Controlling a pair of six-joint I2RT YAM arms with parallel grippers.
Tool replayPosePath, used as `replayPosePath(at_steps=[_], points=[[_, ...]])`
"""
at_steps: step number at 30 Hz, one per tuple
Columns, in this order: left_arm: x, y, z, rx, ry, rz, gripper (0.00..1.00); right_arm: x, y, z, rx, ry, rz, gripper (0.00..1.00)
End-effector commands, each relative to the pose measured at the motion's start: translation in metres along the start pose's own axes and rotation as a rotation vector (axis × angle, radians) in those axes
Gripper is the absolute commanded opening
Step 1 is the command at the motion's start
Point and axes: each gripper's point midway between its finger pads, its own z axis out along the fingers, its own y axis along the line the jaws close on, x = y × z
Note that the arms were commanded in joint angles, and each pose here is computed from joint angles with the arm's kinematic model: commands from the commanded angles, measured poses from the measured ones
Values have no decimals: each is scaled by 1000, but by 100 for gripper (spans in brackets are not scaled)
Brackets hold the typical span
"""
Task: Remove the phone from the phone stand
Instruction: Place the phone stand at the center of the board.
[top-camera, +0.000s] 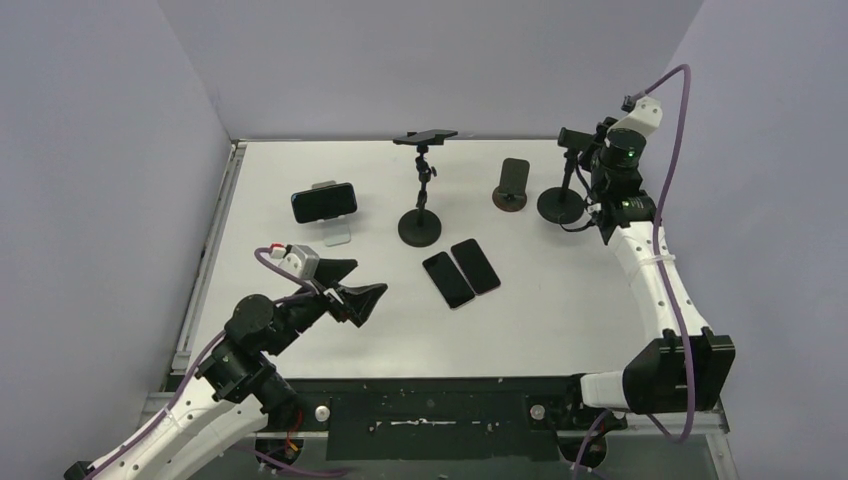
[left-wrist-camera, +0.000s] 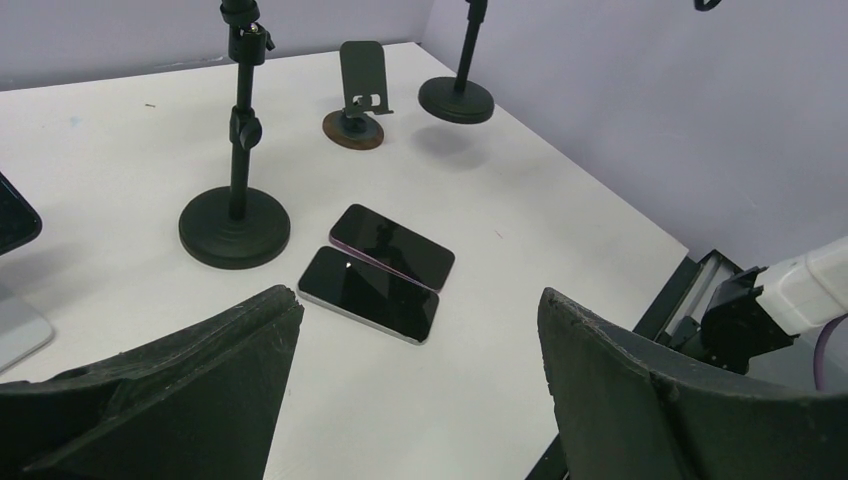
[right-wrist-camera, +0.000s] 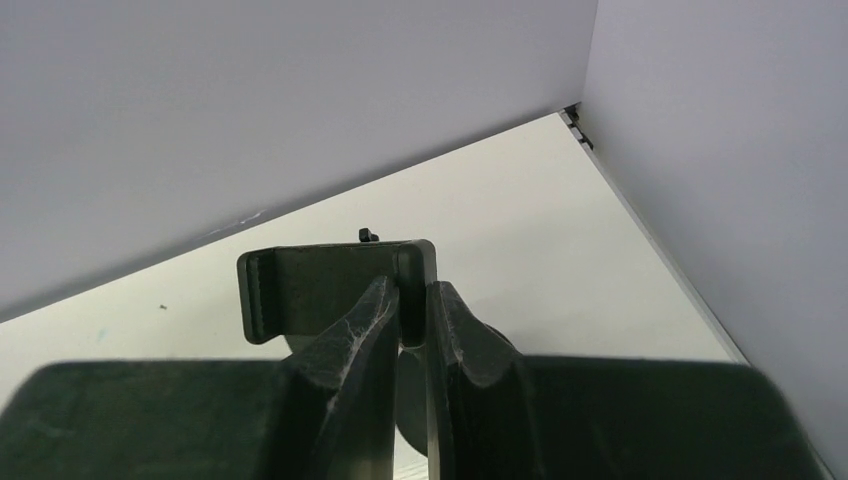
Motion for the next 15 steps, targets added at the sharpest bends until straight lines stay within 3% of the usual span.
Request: replayPosePath(at_steps=[1, 15], points=[[-11, -5, 1, 25, -39, -7, 86, -64, 4, 11, -42, -270, 69, 0], [-3, 2, 6, -7, -6, 6, 86, -37, 0, 79, -75, -270, 20, 0]])
